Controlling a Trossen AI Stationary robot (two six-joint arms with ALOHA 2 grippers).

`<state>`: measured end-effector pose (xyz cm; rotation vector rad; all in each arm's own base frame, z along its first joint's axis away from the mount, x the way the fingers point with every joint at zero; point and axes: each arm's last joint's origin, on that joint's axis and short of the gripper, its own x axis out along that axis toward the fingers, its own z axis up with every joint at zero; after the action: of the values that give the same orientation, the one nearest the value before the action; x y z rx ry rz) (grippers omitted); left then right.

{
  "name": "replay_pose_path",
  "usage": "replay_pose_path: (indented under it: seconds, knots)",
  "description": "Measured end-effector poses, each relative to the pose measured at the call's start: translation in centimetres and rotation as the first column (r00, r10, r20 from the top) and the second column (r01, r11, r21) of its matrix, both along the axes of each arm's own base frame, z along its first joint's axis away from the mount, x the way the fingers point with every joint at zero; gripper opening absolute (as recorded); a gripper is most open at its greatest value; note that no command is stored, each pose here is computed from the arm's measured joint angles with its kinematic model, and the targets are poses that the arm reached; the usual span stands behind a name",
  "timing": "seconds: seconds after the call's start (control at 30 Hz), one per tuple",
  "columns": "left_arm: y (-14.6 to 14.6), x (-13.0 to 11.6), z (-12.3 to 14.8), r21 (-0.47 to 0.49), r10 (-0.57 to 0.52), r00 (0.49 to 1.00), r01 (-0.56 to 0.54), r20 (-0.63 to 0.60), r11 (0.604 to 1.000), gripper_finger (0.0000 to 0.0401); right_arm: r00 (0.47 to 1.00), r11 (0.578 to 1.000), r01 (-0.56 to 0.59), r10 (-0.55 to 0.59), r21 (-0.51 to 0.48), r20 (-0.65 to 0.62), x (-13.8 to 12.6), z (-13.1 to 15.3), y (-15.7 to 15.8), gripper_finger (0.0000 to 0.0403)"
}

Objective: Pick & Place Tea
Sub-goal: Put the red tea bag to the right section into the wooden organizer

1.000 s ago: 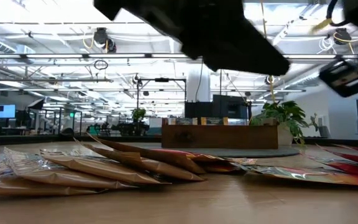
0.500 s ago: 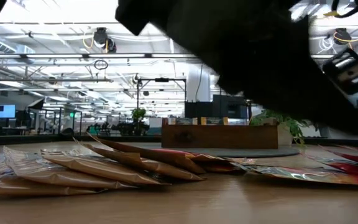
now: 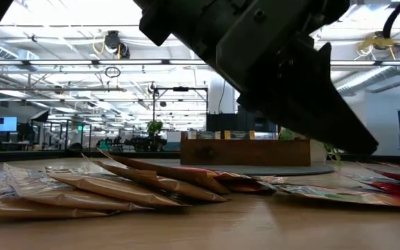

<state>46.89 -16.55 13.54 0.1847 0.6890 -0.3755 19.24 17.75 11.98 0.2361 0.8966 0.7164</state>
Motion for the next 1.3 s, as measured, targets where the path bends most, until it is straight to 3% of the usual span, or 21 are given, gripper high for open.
replay_pose_path:
  seconds: [0.27, 0.5, 0.8, 1.17, 1.3]
  knots:
    - [0.1, 0.0, 0.0, 0.003, 0.011, 1.0, -0.011, -0.005, 1.0, 0.0033, 0.994, 0.987, 0.113, -0.113, -0.117, 0.006, 1.3, -2.3, -1.1, 0.0001]
    - [0.3, 0.1, 0.0, 0.072, 0.055, 0.998, -0.057, 0.02, 0.996, 0.0033, 0.982, 0.968, 0.188, -0.181, -0.167, 0.059, 2.3, -2.6, -2.2, 0.0001]
    - [-2.0, -0.9, 0.2, 0.049, -0.055, 0.998, 0.054, 0.009, 0.997, 0.0033, 0.964, 0.944, 0.263, -0.249, -0.201, 0.091, 2.7, -2.7, -3.0, 0.0]
    - [0.0, -0.3, -0.4, 0.053, 0.03, 0.999, -0.029, -0.027, 0.998, 0.0033, 0.959, 0.961, 0.241, -0.213, -0.139, 0.188, 2.8, -0.6, -3.0, 0.0001]
    - [-0.4, -0.2, -0.2, 0.048, -0.003, 1.0, 0.003, 0.003, 0.999, 0.0033, 0.957, 0.96, 0.231, -0.195, -0.158, 0.214, 2.3, 1.2, -3.7, 0.0017]
